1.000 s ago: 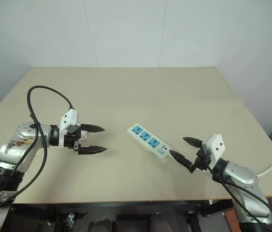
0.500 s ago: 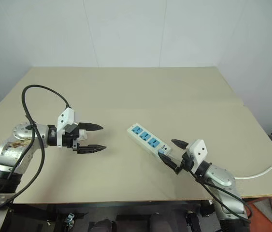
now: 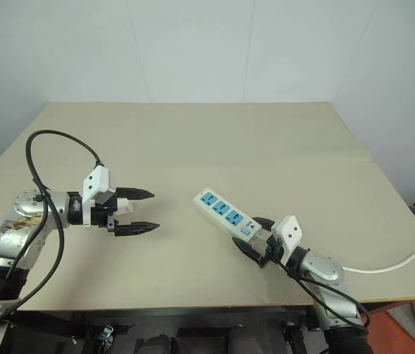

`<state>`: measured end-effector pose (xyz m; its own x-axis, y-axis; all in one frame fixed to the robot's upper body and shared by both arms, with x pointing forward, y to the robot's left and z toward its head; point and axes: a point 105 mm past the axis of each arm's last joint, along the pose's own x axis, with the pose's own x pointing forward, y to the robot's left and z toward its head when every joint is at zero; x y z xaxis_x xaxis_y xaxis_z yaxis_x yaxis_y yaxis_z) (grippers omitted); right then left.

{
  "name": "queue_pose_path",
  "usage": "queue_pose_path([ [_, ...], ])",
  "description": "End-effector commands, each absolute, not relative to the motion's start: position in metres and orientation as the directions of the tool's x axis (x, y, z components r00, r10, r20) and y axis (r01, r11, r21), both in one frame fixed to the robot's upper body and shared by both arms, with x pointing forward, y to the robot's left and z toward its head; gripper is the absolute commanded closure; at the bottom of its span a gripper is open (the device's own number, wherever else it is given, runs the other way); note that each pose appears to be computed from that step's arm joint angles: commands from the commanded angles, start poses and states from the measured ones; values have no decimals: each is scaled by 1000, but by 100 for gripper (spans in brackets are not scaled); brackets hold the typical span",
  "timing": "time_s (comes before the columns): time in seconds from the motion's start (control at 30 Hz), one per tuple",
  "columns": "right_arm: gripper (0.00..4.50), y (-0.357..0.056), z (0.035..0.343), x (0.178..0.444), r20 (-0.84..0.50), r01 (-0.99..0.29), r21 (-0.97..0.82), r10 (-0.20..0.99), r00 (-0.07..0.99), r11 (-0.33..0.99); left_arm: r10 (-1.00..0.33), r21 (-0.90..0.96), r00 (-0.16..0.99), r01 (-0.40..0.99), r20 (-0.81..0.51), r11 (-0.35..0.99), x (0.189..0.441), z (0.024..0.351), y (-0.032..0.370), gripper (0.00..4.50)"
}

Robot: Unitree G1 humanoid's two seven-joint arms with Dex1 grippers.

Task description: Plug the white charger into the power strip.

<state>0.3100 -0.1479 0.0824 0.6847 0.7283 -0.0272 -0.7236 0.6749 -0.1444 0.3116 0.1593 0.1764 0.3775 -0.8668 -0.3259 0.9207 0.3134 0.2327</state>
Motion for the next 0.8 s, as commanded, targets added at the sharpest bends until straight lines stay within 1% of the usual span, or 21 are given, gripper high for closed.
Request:
queue_pose_path([
  [0.03, 2, -150, 94, 312, 19, -706, -177, 720, 694, 686, -872, 272, 388, 910, -299, 312, 309, 189, 160, 0],
  [0.27, 2, -153, 93, 315, 34, -693, -130, 702, 712, 709, -873, 272, 390, 909, -293, 315, 311, 189, 159, 0],
  [0.3, 38, -153, 93, 315, 33, -695, -118, 702, 711, 710, -873, 271, 390, 910, -293, 315, 312, 189, 159, 0],
  [0.4, 108, -151, 91, 314, 29, -698, -121, 706, 708, 705, -873, 271, 391, 909, -292, 317, 312, 188, 158, 0],
  [0.57, 107, -149, 92, 310, 19, -715, -168, 727, 686, 679, -874, 297, 402, 899, -272, 321, 315, 195, 157, 0],
  [0.67, 107, -154, 102, 301, 9, -771, -205, 789, 614, 603, -875, 347, 404, 888, -269, 303, 323, 210, 158, 0],
  [0.73, 107, -154, 110, 293, 10, -812, -242, 838, 545, 531, -880, 378, 380, 888, -285, 260, 327, 218, 159, 0],
  [0.8, 107, -147, 118, 282, -14, -867, -297, 906, 423, 400, -875, 422, 367, 880, -317, 217, 337, 228, 161, 0],
])
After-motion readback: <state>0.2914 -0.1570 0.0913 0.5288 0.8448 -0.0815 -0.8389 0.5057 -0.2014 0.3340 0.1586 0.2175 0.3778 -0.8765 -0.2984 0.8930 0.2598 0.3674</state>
